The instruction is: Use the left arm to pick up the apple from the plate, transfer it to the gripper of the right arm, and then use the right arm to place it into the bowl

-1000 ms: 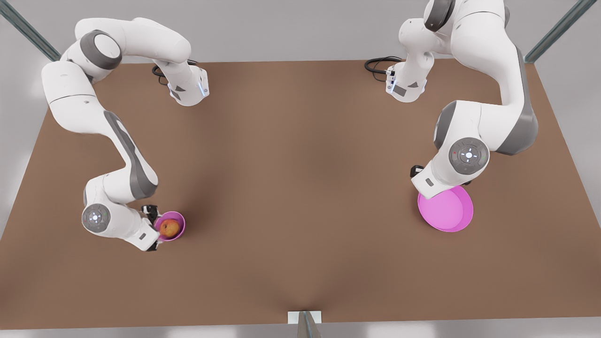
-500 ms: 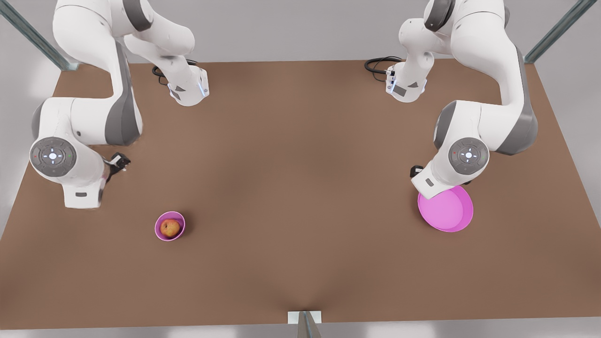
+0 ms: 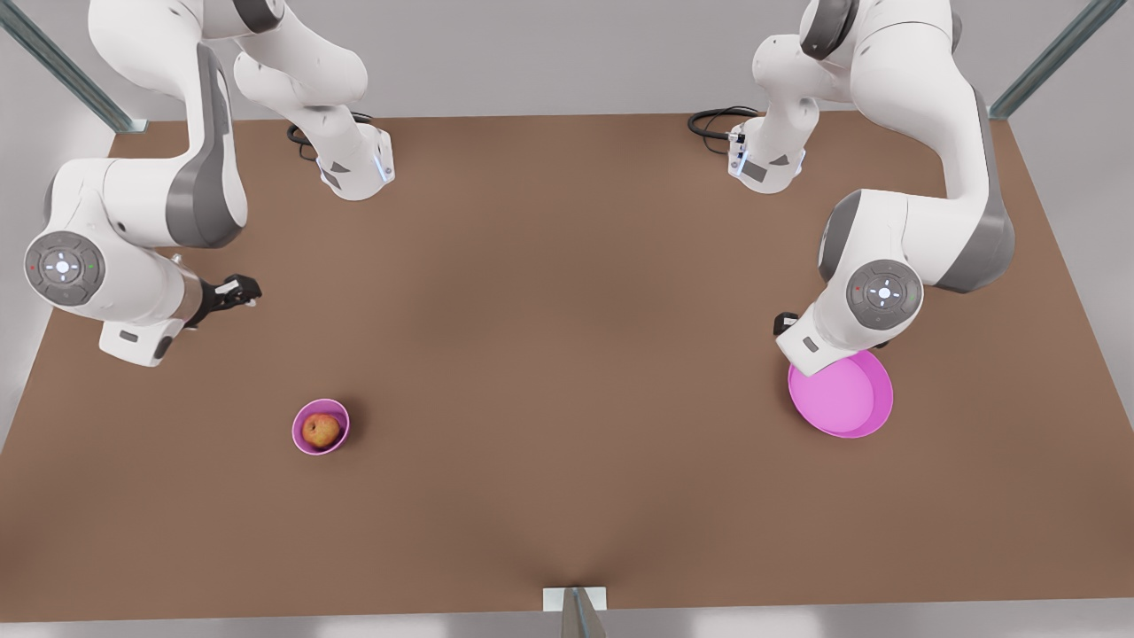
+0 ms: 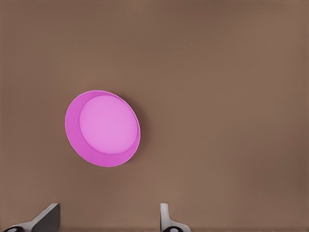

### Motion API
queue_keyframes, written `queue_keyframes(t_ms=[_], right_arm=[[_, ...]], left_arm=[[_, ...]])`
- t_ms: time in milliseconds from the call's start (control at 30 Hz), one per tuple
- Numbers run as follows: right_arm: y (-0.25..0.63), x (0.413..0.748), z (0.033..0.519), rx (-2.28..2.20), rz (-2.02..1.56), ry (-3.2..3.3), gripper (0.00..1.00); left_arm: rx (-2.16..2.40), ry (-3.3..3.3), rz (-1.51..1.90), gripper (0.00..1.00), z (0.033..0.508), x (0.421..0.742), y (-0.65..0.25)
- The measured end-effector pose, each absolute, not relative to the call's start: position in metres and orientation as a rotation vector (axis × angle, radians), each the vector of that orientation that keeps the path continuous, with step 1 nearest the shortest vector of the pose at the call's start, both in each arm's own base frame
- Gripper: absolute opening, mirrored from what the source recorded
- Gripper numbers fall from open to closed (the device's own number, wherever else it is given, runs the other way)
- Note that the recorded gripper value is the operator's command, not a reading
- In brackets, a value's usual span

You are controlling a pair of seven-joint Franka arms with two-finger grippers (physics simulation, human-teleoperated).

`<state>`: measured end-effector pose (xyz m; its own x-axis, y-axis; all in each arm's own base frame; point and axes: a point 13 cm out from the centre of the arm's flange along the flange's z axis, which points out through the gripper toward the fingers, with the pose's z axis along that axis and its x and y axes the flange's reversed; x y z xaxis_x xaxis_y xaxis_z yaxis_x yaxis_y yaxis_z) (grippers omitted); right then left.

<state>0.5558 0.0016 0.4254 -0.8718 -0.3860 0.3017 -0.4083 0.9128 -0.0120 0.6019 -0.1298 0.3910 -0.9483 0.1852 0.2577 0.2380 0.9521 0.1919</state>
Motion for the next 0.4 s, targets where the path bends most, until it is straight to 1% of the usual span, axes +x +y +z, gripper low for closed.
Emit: queue_keyframes(t_ms=[67, 233, 400], right_arm=[[0.003, 0.556, 0.429, 0.555, 0.105, -2.798, 1.00], [0.015, 0.557, 0.456, 0.461, 0.063, -2.878, 1.00], [0.016, 0.555, 0.468, 0.368, 0.055, -2.910, 1.00]], left_arm=[[-0.315, -2.867, -0.325, 1.00, 0.391, 0.602, -0.130], [-0.314, -2.866, -0.325, 1.00, 0.391, 0.602, -0.130], [-0.313, -2.866, -0.325, 1.00, 0.391, 0.602, -0.130]])
